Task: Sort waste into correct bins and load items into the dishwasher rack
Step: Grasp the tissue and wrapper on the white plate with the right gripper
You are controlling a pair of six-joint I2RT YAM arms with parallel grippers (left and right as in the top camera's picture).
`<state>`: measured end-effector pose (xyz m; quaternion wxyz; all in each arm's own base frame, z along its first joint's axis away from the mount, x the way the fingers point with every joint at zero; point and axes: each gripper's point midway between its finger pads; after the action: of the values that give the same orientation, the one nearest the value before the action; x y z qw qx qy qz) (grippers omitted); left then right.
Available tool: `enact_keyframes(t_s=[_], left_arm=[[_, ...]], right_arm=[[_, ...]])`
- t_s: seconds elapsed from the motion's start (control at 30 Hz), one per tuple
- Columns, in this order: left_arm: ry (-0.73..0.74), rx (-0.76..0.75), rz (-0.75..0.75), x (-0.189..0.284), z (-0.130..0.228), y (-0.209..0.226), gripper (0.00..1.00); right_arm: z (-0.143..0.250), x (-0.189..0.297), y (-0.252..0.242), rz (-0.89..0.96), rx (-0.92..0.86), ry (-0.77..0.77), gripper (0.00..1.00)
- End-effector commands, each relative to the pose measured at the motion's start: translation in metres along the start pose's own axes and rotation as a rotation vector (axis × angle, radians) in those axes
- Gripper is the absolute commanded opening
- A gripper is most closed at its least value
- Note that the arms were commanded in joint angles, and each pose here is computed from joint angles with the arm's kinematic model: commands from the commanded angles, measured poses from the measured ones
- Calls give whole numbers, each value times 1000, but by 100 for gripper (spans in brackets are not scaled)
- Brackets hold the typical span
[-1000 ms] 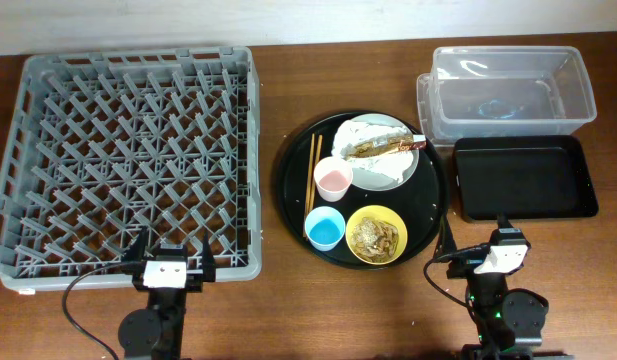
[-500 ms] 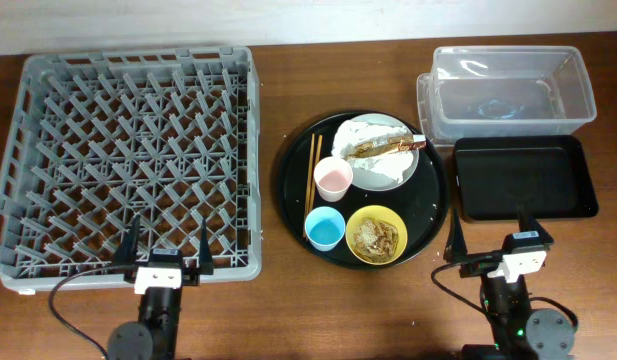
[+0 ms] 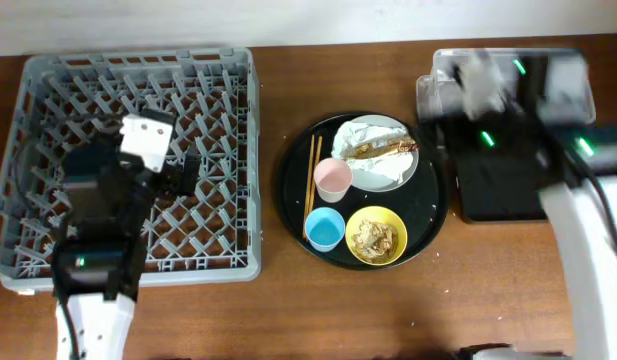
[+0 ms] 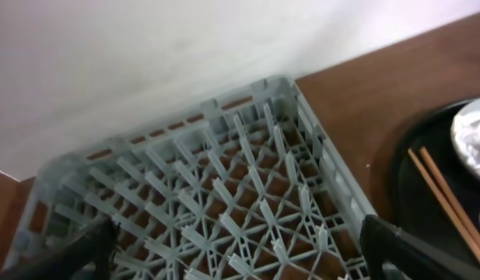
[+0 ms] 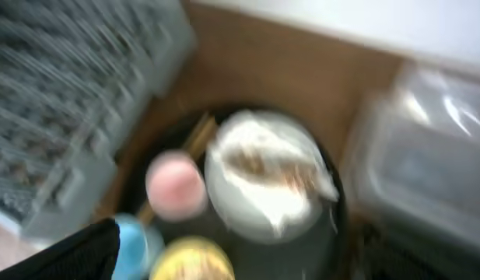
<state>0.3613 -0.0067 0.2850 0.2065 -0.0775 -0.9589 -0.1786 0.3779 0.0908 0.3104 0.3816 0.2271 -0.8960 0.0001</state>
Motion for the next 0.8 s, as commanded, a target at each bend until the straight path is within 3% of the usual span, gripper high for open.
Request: enact_keyframes(t_s=[0.0, 0.1, 0.2, 0.37, 0.5, 0.77], left_arm=[[39, -8, 31, -16, 8, -5, 99], [39, 27, 75, -25, 9, -12, 99], [48, 95, 66, -26, -2, -5, 99], [277, 115, 99, -37, -29, 16, 99], [340, 121, 123, -62, -12, 12, 99], [368, 124, 133, -71, -4, 9, 99]], right_arm=[[11, -55, 35, -271, -43, 98, 99], [20, -90, 35, -348, -121, 157, 100], [30, -110, 6, -157, -333, 218, 93], [36, -117, -25, 303, -774, 149, 83], [46, -135, -22, 489, -871, 92, 87], [118, -230, -48, 607, -943, 266, 90]])
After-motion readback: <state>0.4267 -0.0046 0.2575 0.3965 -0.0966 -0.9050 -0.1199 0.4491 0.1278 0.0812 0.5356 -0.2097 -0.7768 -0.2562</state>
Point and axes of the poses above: each gripper's point midway between its finger pads, its own x axis back along the fingers, its own y axis along the line the jaws close on, z = x × y, and after that the axes turned 3 degrees about -x, right-handed
